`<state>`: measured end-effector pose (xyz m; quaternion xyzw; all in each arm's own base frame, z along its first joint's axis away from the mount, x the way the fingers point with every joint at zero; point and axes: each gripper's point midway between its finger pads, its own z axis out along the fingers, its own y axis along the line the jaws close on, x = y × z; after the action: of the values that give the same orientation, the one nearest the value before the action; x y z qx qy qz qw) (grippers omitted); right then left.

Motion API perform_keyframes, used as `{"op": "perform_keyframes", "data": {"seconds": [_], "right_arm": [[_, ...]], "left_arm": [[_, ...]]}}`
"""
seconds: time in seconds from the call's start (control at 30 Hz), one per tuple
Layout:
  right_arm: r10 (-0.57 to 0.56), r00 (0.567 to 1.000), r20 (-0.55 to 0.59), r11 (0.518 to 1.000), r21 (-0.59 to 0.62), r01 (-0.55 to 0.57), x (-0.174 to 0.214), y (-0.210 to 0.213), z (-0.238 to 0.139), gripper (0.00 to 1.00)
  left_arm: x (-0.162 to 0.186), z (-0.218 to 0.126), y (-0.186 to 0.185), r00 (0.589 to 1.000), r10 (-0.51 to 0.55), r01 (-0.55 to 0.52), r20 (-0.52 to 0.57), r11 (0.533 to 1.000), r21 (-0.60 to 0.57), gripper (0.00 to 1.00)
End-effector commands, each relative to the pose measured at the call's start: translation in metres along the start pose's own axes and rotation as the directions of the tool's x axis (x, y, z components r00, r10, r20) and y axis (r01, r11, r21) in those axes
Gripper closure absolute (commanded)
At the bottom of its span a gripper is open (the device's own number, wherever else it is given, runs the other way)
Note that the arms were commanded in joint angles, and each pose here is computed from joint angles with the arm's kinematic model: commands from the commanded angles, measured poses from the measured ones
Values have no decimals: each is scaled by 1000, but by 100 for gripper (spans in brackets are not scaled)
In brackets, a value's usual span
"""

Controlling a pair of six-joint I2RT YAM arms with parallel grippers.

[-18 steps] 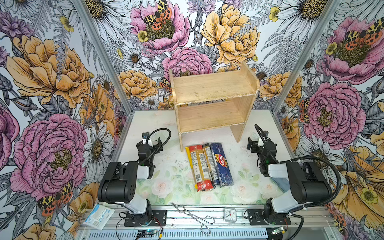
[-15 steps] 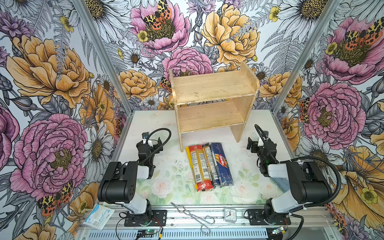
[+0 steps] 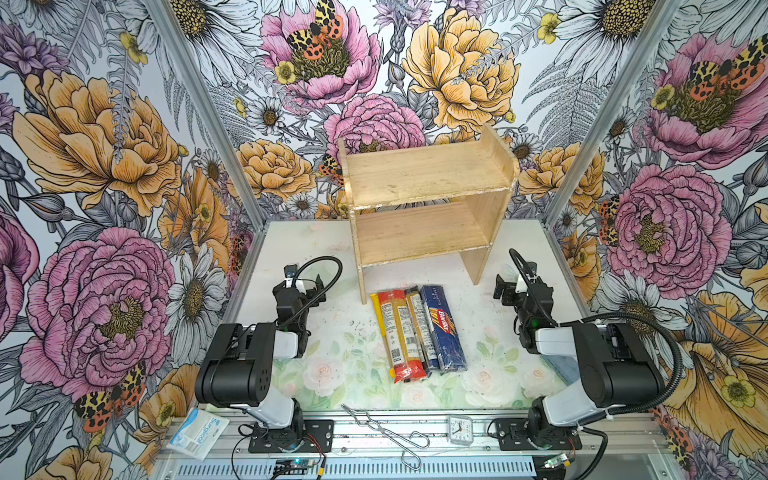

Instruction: Place and organize the pasta boxes and bags onto the shelf

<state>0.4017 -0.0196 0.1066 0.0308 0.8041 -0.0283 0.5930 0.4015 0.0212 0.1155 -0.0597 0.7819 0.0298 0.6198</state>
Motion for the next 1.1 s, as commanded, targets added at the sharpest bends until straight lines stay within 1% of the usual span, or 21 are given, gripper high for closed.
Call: {"op": "perform_keyframes", "data": {"seconds": [0.0, 0.57, 0.77, 0.83, 0.9, 0.93, 1.0, 1.07], "right_arm": [[-7, 1000, 22, 1000, 12, 6, -5, -2, 0, 0], [-7, 1000, 23, 1000, 12, 7, -6, -2, 0, 1], [-7, 1000, 22, 1000, 10, 7, -5, -1, 0, 1], [-7, 1000, 23, 1000, 11, 7, -6, -1, 0, 0], [-7, 1000, 22, 1000, 11, 6, -5, -1, 0, 1], [-7, 1000, 23, 1000, 10, 7, -5, -1, 0, 0], [-7, 1000, 22, 1000, 10, 7, -5, -1, 0, 0], [-7, 1000, 22, 1000, 10, 6, -5, -1, 0, 0]], "left_arm": [[-14, 1, -4, 999, 3, -4, 43, 1000, 20, 1], [-14, 1, -4, 999, 7, -7, 42, 1000, 11, 1], [-15, -1, -2, 999, 10, -10, 51, 1000, -15, 1], [-15, -3, -4, 998, 19, -18, 58, 1000, -19, 1], [-17, -9, -4, 996, 26, -23, 90, 999, -34, 1], [-18, -13, 0, 993, 26, -19, 115, 998, -63, 1], [-20, -20, 1, 989, 19, -10, 144, 998, -69, 1], [-21, -20, -1, 990, 24, -15, 142, 998, -60, 1]]}}
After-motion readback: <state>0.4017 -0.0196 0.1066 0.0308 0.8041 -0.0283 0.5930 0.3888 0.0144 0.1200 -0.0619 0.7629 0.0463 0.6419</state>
